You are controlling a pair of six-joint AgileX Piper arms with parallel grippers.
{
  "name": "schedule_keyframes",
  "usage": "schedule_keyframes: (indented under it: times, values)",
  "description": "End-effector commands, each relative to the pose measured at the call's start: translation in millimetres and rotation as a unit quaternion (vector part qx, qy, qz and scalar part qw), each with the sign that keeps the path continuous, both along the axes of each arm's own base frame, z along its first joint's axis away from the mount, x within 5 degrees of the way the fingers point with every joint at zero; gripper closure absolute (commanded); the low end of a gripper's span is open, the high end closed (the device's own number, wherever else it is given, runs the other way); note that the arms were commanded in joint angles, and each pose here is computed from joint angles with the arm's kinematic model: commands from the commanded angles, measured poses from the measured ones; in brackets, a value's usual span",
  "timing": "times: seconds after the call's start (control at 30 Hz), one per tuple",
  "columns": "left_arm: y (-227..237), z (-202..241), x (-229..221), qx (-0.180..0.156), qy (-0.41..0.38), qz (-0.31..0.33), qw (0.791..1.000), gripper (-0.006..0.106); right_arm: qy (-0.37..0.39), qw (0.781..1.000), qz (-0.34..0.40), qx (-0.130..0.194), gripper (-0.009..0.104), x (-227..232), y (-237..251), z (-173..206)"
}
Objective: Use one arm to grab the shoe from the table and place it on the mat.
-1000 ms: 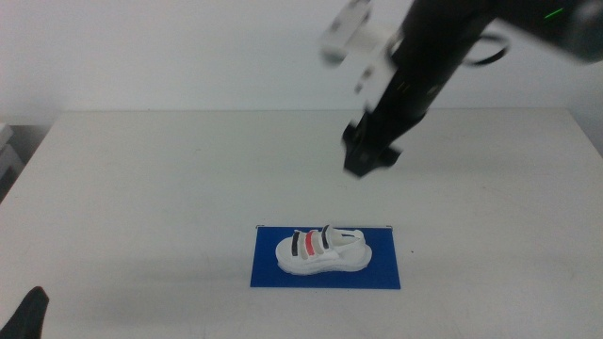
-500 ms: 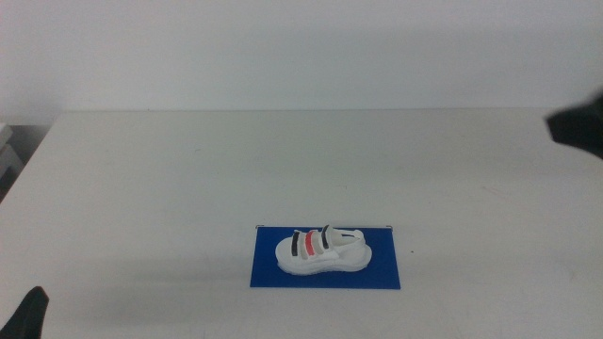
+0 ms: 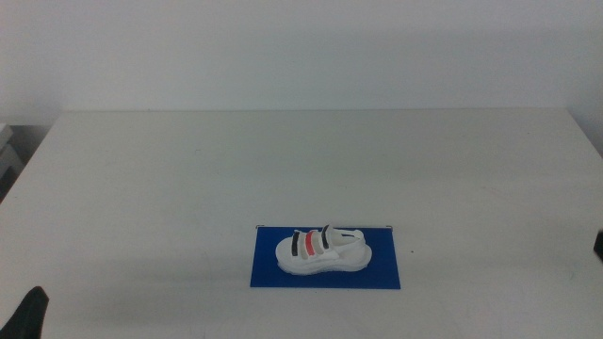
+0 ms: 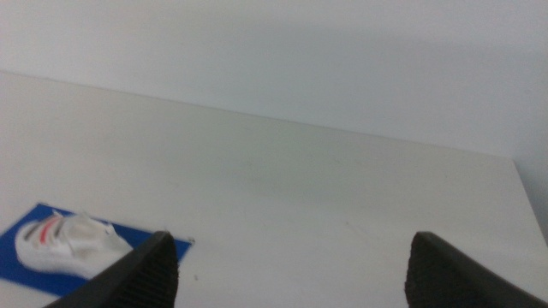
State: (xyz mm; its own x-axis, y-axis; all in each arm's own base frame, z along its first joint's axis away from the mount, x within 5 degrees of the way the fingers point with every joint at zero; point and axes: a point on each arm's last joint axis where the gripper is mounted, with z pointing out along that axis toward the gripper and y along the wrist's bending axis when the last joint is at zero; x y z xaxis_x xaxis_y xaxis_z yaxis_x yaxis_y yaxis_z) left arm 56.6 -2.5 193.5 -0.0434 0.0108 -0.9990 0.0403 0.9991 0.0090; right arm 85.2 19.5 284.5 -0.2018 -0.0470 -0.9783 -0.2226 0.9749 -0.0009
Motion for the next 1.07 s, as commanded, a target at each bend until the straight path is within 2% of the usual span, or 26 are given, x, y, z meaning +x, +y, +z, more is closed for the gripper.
schedule_keyframes:
  times: [0.0, 0.17, 0.23, 0.67, 1.03]
  values:
    - [0.3, 5.8, -0.7, -0.009, -0.044, 0.001, 0.999, 0.007, -0.056, 0.998, -0.016, 0.001, 0.024, -3.4, -3.6, -2.2]
    - [0.3, 5.8, -0.7, -0.009, -0.044, 0.001, 0.999, 0.007, -0.05, 0.996, -0.016, -0.067, 0.024, -11.9, -7.1, -36.9]
    - [0.3, 5.8, -0.7, -0.009, -0.044, 0.001, 0.999, 0.007, -0.047, 0.995, -0.016, -0.081, 0.024, -15.4, -8.1, -50.5]
    - [0.3, 5.8, -0.7, -0.009, -0.044, 0.001, 0.999, 0.007, -0.049, 0.995, -0.016, -0.081, 0.024, -27.7, -10.1, -100.5]
    - [0.3, 5.8, -0.7, -0.009, -0.044, 0.001, 0.999, 0.007, -0.067, 0.995, -0.017, -0.068, 0.024, -31.3, -10.3, -98.3]
